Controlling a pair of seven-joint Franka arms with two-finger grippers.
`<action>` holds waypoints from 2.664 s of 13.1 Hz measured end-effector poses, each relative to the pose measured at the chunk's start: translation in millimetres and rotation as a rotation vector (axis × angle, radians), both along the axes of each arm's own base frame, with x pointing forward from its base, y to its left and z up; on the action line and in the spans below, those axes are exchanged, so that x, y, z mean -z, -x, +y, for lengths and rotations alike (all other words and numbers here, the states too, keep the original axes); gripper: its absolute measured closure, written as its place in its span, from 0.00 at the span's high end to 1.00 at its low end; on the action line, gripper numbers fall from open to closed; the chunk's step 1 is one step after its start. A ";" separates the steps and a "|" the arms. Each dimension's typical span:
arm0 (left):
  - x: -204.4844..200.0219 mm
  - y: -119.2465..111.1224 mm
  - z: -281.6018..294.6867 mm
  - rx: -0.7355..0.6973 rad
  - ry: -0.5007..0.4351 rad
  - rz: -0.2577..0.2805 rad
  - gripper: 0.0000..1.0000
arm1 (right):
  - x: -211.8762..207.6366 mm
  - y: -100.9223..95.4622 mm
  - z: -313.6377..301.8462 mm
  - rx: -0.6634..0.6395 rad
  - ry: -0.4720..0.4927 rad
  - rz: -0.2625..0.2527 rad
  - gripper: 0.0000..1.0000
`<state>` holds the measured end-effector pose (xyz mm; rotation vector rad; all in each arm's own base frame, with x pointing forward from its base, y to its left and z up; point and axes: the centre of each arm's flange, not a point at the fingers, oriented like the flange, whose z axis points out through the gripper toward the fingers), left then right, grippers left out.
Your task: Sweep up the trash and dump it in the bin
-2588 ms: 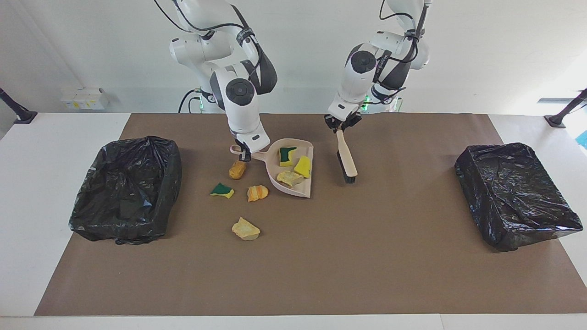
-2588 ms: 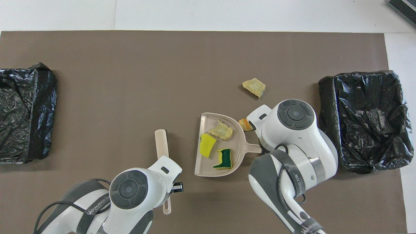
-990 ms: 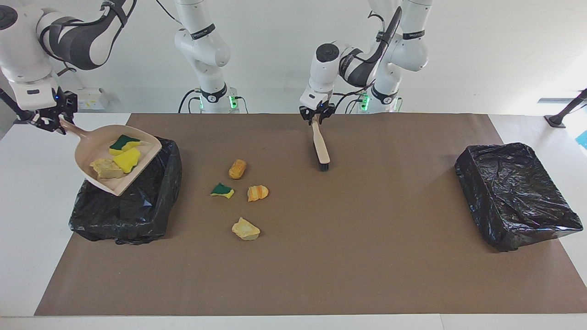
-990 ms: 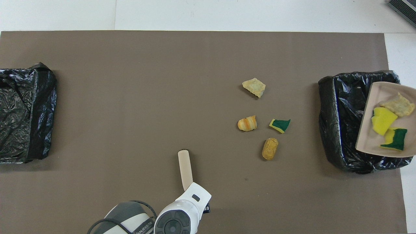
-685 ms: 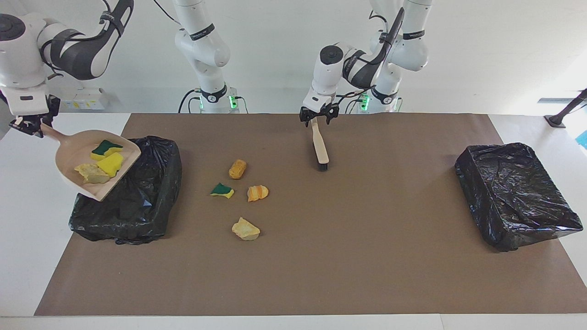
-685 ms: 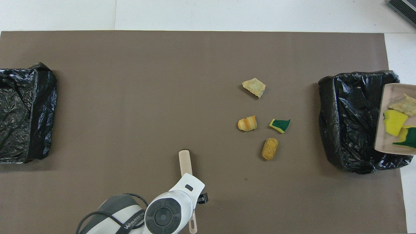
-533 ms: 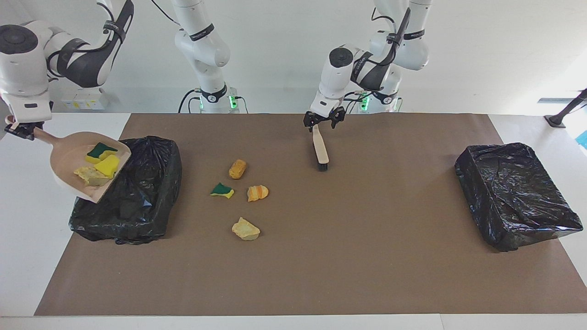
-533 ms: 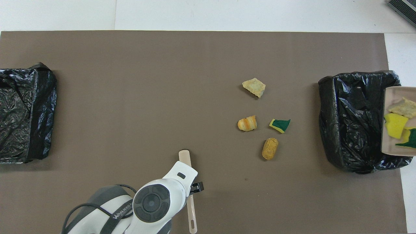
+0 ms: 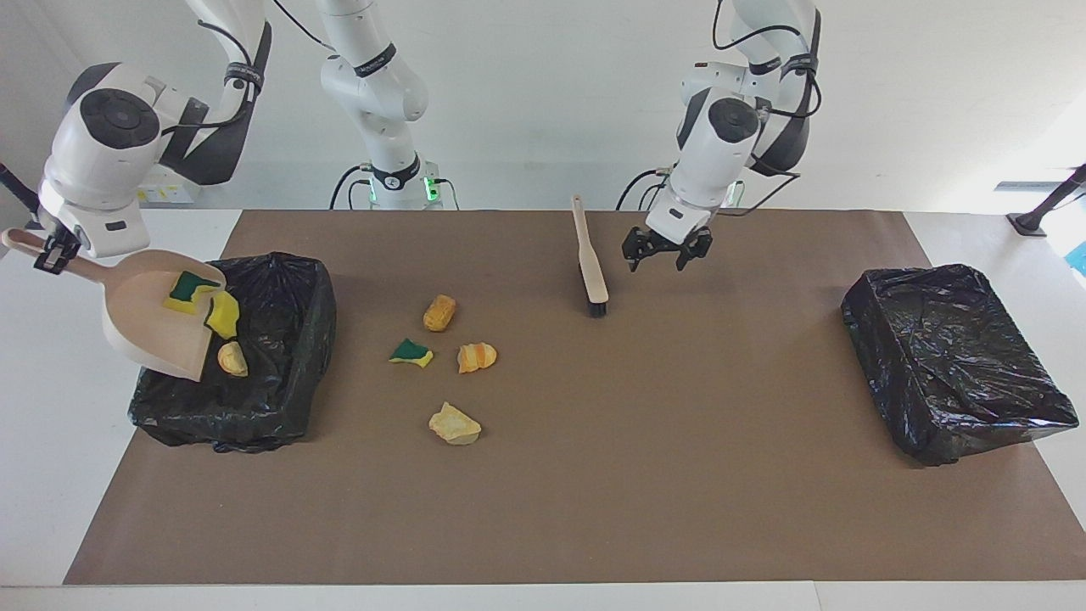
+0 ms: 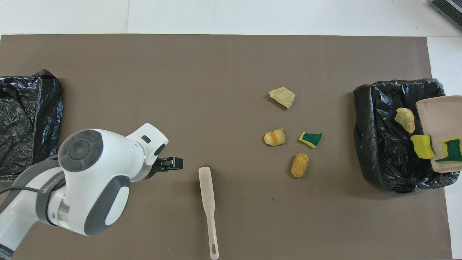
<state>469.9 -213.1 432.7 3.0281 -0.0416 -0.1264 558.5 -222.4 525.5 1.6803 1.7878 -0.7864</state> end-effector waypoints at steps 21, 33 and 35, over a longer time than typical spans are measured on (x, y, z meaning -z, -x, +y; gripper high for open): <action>-172.1 -78.3 167.2 0.119 -0.059 -0.026 1.00 | -71.2 -1.0 120.0 0.537 -0.099 -0.365 0.32; -182.1 -78.0 167.9 0.101 -0.065 -0.044 1.00 | 36.8 -20.2 456.7 1.471 -0.502 -0.648 0.32; -183.4 -77.5 168.8 0.100 -0.065 -0.046 1.00 | 58.6 -20.4 521.1 1.539 -0.555 -0.654 0.32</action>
